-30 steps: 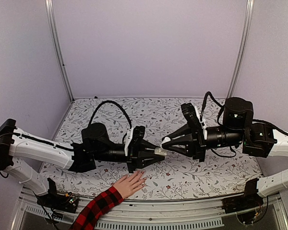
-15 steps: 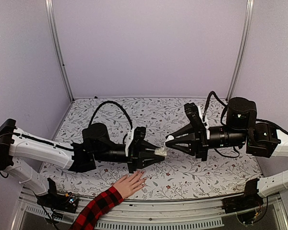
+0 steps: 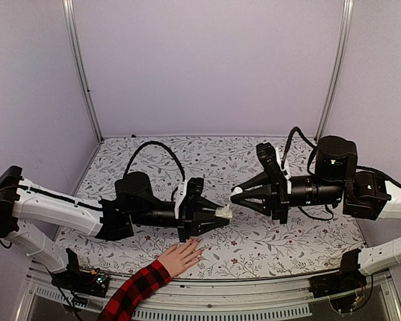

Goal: Paint the nails
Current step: Close the nail polish bottle.

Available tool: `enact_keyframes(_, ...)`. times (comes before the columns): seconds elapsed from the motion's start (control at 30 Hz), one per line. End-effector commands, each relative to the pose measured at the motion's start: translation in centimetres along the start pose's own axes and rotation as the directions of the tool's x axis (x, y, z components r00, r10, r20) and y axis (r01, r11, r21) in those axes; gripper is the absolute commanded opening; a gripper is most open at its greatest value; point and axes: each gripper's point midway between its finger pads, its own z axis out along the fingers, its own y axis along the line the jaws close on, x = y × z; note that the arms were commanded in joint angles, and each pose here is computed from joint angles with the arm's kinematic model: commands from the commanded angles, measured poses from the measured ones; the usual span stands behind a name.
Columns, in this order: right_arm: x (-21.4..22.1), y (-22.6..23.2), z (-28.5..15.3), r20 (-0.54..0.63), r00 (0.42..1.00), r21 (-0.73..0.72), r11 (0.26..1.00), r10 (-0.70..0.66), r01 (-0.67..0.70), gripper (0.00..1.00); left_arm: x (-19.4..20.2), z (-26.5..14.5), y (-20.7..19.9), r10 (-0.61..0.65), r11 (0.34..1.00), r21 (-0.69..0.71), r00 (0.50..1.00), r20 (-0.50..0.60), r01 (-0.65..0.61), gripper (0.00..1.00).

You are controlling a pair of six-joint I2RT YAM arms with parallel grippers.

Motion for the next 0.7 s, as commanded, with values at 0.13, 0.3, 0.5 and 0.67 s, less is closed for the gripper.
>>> enact_keyframes(0.13,-1.4,-0.1,-0.3,0.036,0.999,0.006,1.000,-0.015,0.015,0.00,-1.6,0.4,-0.4,0.025,1.000,0.009,0.999,0.032,-0.025,0.00)
enact_keyframes(0.3,-0.8,0.0,-0.1,0.027,1.000,-0.006,1.000,-0.006,0.006,0.00,-1.6,0.4,-0.4,0.026,1.000,0.005,0.999,0.031,-0.026,0.00)
enact_keyframes(0.5,-0.2,0.1,0.1,0.017,1.000,-0.013,1.000,0.006,-0.006,0.00,-1.7,0.4,-0.3,0.026,1.000,0.001,0.999,0.031,-0.026,0.00)
enact_keyframes(0.67,0.4,0.2,0.3,0.008,1.000,-0.019,1.000,0.015,-0.015,0.00,-1.6,0.3,-0.3,0.025,1.000,0.001,0.999,0.030,-0.025,0.00)
